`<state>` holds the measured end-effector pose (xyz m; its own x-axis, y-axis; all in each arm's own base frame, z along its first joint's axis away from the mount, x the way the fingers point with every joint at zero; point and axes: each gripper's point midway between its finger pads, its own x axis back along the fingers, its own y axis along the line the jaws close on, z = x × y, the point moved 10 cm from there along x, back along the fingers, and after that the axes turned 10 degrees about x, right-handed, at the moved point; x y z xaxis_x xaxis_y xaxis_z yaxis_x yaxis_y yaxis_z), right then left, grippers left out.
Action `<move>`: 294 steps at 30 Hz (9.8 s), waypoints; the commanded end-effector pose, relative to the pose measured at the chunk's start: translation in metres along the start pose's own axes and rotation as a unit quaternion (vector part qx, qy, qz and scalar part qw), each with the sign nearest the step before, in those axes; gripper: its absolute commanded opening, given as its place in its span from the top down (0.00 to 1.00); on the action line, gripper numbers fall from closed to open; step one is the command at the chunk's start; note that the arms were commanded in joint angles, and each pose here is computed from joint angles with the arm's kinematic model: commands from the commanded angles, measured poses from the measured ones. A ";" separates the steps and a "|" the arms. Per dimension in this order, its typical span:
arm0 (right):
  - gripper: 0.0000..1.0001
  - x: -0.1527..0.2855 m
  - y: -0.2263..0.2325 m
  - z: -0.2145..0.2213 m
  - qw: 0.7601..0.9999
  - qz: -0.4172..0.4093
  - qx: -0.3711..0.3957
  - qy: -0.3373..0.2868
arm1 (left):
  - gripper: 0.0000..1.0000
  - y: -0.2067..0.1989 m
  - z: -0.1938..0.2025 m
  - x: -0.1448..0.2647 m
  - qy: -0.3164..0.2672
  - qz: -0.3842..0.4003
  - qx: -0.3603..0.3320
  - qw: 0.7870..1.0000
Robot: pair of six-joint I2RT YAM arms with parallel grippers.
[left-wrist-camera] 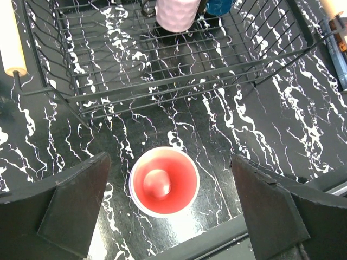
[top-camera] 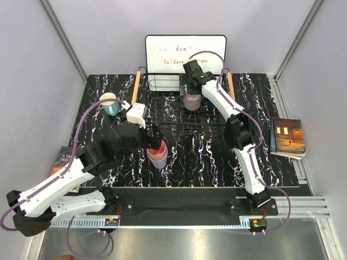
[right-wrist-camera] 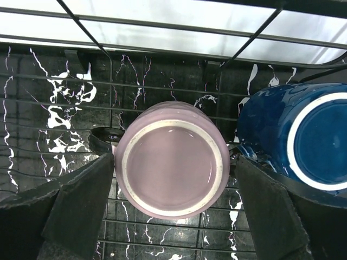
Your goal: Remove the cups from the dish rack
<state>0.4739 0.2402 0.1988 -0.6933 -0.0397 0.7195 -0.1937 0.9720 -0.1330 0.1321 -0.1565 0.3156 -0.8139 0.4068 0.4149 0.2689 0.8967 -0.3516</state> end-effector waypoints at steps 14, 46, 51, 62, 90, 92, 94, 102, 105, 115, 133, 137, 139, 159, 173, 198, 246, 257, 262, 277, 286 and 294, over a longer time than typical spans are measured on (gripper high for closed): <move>0.00 0.036 -0.043 0.013 0.996 0.066 -0.047 -0.034 | 0.01 -0.008 0.003 -0.009 -0.001 0.021 0.012 1.000; 0.00 -0.013 -0.013 0.036 0.997 -0.048 -0.016 0.051 | 0.01 -0.009 0.015 -0.019 0.019 0.021 0.014 0.999; 0.23 -0.015 -0.008 0.039 0.996 -0.065 -0.020 0.061 | 0.01 -0.007 0.017 -0.019 0.020 0.020 0.016 0.999; 0.09 0.001 -0.007 0.029 0.997 -0.061 -0.018 0.043 | 0.01 -0.008 0.017 -0.020 0.021 0.023 0.015 0.999; 0.00 0.024 -0.005 0.034 0.994 -0.078 -0.012 0.074 | 0.01 -0.011 0.019 -0.022 0.028 0.038 0.018 0.999; 0.00 0.020 -0.003 0.030 0.994 -0.083 -0.012 0.074 | 0.01 -0.011 0.020 -0.022 0.028 0.037 0.018 0.999; 0.00 0.011 -0.001 0.030 0.993 -0.082 -0.010 0.080 | 0.01 -0.010 0.019 -0.022 0.027 0.036 0.017 0.999; 0.00 -0.010 0.007 0.033 0.991 -0.092 -0.007 0.099 | 0.01 -0.008 0.021 -0.022 0.024 0.030 0.014 0.999; 0.14 -0.010 0.008 0.033 0.990 -0.099 -0.006 0.099 | 0.01 -0.009 0.022 -0.025 0.028 0.028 0.012 0.999; 1.00 0.002 0.005 0.028 0.992 -0.090 -0.005 0.089 | 0.01 -0.009 0.023 -0.025 0.029 0.028 0.014 0.999; 1.00 0.086 0.006 -0.023 0.994 -0.100 -0.022 -0.032 | 0.01 -0.006 0.019 -0.025 0.012 0.011 0.009 1.000; 1.00 0.106 0.000 -0.033 0.992 -0.107 -0.028 -0.057 | 0.01 -0.007 0.018 -0.027 0.008 0.008 0.008 1.000; 1.00 0.111 0.000 -0.034 0.991 -0.112 -0.030 -0.063 | 0.01 -0.007 0.017 -0.027 0.006 0.007 0.009 1.000; 1.00 0.178 -0.055 0.002 0.893 -0.358 -0.164 -0.219 | 0.01 -0.019 -0.027 -0.034 -0.115 0.066 0.100 0.986; 1.00 0.178 -0.056 0.011 0.830 -0.451 -0.185 -0.272 | 0.01 -0.015 -0.029 -0.065 -0.133 0.094 0.146 0.976; 1.00 0.228 -0.061 0.093 0.737 -0.570 -0.208 -0.297 | 0.02 -0.001 -0.062 -0.092 -0.134 0.374 0.275 0.875; 1.00 0.241 -0.040 0.088 0.740 -0.569 -0.168 -0.316 | 0.16 -0.039 -0.054 -0.095 -0.078 0.436 0.243 0.863; 1.00 0.231 -0.024 0.089 0.718 -0.608 -0.168 -0.293 | 0.26 -0.052 -0.053 -0.094 -0.044 0.494 0.247 0.832; 1.00 0.229 -0.016 0.096 0.709 -0.628 -0.163 -0.277 | 0.46 -0.056 -0.056 -0.097 -0.035 0.517 0.248 0.818; 1.00 0.239 -0.015 0.106 0.714 -0.629 -0.145 -0.271 | 0.46 -0.055 -0.062 -0.099 -0.041 0.514 0.249 0.820; 1.00 0.240 -0.015 0.117 0.719 -0.627 -0.142 -0.265 | 0.74 -0.056 -0.068 -0.100 -0.046 0.513 0.249 0.820; 1.00 0.240 -0.015 0.122 0.723 -0.625 -0.139 -0.259 | 1.00 -0.057 -0.068 -0.101 -0.038 0.501 0.245 0.829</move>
<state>0.2344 0.1859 0.2855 -0.3140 -0.9311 -0.1856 -0.7489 0.1228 0.6512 0.2300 -0.2380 0.3229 -0.3272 0.9061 -0.2682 0.4990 -0.0753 -0.8633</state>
